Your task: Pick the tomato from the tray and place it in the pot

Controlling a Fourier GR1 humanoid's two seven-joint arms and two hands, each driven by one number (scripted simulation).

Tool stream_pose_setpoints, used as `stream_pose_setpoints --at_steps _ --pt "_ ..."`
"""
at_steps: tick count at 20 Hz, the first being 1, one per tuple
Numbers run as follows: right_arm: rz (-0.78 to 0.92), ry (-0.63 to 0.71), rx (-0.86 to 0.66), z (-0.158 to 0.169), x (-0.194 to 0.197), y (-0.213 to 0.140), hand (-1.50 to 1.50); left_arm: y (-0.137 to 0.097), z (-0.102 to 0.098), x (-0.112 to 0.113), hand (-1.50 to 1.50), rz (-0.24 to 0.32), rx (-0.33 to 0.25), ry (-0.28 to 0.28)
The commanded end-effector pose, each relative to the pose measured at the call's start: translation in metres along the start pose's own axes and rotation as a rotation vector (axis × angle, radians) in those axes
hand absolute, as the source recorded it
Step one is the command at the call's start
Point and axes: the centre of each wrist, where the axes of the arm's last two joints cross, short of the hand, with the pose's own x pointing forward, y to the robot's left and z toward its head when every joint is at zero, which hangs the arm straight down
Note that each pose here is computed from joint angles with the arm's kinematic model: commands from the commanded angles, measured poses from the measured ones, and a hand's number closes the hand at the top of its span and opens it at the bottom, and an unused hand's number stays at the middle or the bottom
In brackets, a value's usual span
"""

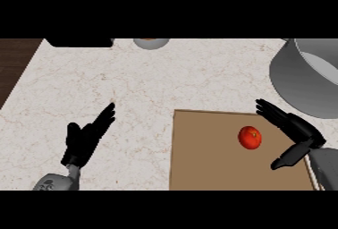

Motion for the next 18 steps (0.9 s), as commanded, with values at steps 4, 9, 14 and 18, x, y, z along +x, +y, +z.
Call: stream_pose_setpoints --at_steps 4,9,14,18 --pt "-0.209 -0.106 0.041 0.014 -0.023 -0.004 -1.5 -0.005 -0.002 -0.002 0.0 0.012 -0.004 0.005" --pt "-0.286 -0.059 0.07 -0.012 -0.041 0.025 -1.5 -0.002 -0.008 0.019 0.0 0.011 -0.008 0.012" --pt "-0.344 -0.046 0.078 -0.042 -0.05 0.061 -1.5 -0.011 0.005 -0.005 0.0 0.005 -0.026 0.004" --pt "-0.358 -0.052 0.078 -0.031 -0.048 0.037 -1.5 0.012 0.001 -0.007 0.0 0.01 0.002 -0.002"
